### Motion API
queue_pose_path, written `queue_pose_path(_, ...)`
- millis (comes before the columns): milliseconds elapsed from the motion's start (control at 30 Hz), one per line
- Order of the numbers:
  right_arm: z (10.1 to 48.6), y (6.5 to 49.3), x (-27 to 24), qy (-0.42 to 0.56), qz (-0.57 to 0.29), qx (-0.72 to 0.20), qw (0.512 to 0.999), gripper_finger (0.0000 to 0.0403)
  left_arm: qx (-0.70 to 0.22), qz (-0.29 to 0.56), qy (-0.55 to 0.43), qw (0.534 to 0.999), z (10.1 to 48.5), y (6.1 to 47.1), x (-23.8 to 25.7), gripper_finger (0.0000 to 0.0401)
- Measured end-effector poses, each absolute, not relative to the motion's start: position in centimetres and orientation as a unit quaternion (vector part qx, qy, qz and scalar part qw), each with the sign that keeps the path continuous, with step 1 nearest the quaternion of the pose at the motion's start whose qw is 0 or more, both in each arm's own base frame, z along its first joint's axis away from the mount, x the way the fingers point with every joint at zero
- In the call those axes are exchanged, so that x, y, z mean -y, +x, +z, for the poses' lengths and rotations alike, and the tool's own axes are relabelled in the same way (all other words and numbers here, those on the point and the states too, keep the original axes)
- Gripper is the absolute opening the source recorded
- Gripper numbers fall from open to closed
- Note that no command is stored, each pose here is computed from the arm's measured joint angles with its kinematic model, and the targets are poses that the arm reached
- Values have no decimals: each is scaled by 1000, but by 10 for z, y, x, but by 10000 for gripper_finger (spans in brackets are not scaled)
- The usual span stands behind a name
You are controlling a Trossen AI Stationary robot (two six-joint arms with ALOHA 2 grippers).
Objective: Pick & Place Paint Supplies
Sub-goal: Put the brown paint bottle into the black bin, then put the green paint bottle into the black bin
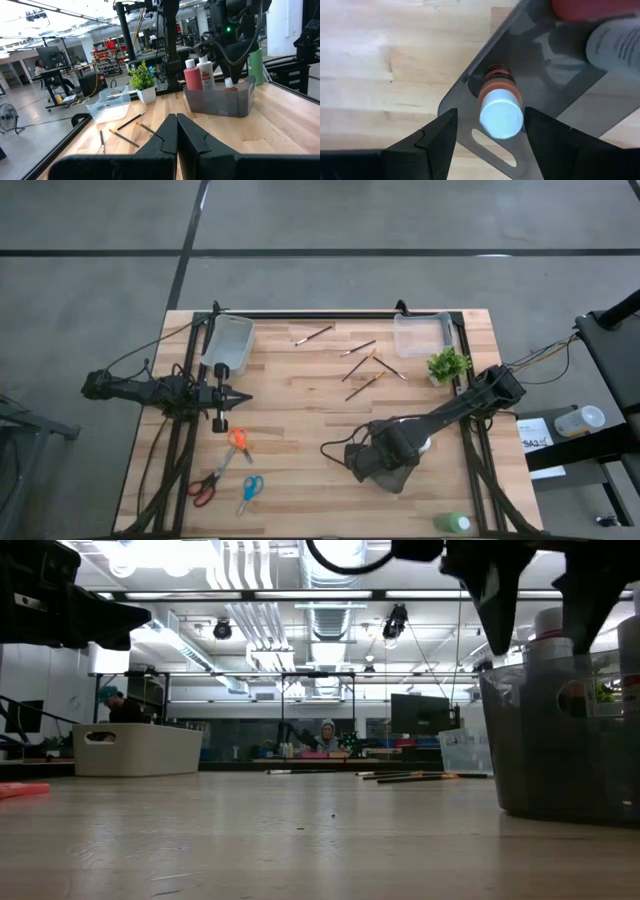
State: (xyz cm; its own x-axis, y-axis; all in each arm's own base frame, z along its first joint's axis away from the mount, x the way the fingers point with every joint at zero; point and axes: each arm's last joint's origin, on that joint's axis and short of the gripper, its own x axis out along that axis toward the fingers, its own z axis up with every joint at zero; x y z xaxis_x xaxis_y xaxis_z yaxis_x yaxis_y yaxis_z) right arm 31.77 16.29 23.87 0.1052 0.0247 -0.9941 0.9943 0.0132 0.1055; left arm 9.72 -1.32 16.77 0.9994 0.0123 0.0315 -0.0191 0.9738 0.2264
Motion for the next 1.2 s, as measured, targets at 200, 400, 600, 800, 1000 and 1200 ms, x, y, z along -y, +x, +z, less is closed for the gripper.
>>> queue_pose_path(200,256,316,-164,478,-439,-499,574,226,15,8,114,993,168,97,13,0)
queue_pose_path(400,286,316,-170,423,-375,-527,635,226,15,8,114,993,168,97,13,0)
queue_pose_path(600,322,309,-179,373,-304,-551,682,226,15,8,114,993,168,97,13,0)
queue_pose_path(800,348,293,-194,322,-246,-573,712,226,15,8,114,993,168,97,13,0)
queue_pose_path(1000,356,269,-217,301,-230,-591,712,226,15,8,114,993,168,97,13,0)
queue_pose_path(1200,356,243,-242,279,-180,-652,682,226,15,8,114,993,168,97,13,0)
